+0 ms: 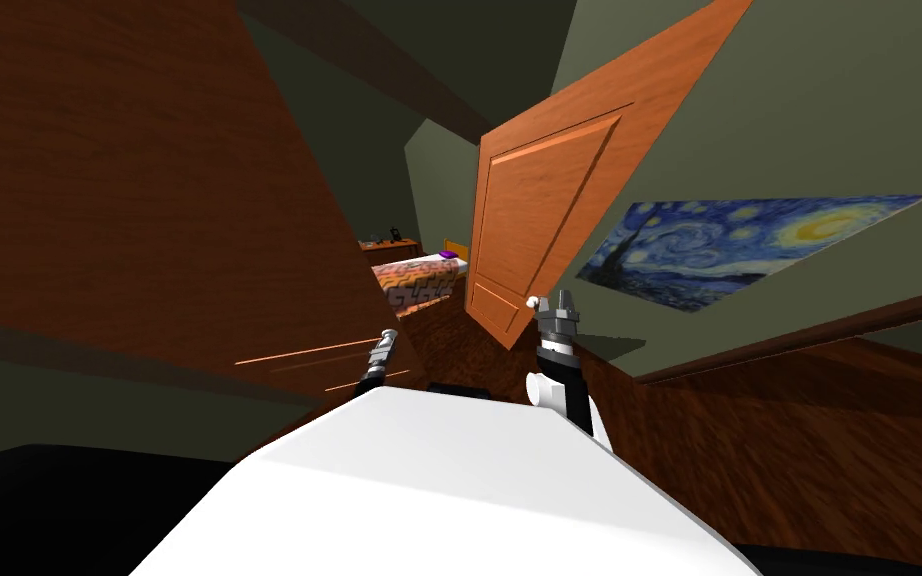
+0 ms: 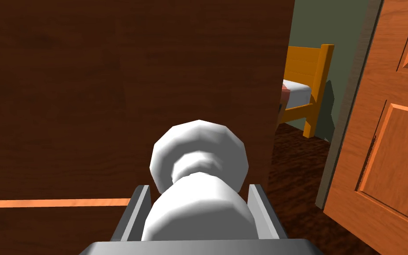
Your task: Pull the door open
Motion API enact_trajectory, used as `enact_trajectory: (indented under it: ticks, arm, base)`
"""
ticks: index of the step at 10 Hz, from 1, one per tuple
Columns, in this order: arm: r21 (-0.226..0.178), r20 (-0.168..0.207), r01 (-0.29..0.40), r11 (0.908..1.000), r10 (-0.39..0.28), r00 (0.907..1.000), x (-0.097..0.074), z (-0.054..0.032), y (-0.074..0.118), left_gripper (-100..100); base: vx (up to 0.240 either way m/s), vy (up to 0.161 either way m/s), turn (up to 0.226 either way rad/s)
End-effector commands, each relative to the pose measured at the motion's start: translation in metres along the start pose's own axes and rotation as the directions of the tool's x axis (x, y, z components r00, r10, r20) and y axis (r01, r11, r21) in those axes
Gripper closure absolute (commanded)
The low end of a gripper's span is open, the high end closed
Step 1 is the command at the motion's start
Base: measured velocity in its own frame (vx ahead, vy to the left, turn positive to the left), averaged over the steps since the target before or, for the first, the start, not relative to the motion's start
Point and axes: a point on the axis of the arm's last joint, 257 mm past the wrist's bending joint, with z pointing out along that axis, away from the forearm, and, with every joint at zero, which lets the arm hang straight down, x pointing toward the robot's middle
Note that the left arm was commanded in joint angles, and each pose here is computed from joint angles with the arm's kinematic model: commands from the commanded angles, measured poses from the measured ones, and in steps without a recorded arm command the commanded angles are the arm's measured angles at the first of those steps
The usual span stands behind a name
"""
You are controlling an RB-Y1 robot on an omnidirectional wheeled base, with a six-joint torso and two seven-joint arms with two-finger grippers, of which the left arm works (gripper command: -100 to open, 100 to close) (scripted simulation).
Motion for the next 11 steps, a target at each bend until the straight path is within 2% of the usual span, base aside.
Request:
enact_trajectory:
  ticks: [1,5,6,7,11]
  arm:
    - [-0.035,-0.001,0.001,0.9994,-0.001,1.0000,0.000,-0.0063,0.004,100]
    - [-0.106,-0.002,0.005,0.9944,-0.005,1.0000,0.001,-0.0175,0.012,100]
    - [-0.095,0.001,0.001,0.9955,-0.001,1.0000,0.000,-0.0153,0.010,100]
    - [-0.113,0.004,0.002,0.9935,-0.002,1.0000,-0.001,-0.0210,0.011,100]
    - [-0.162,-0.001,0.003,0.9868,-0.003,1.0000,0.000,-0.0325,0.010,100]
  base:
    - [-0.277,-0.001,-0.137]
    - [-0.246,0.029,-0.112]
    - [-0.122,0.005,-0.021]
    - [-0.161,0.031,-0.098]
    - [-0.235,0.026,-0.134]
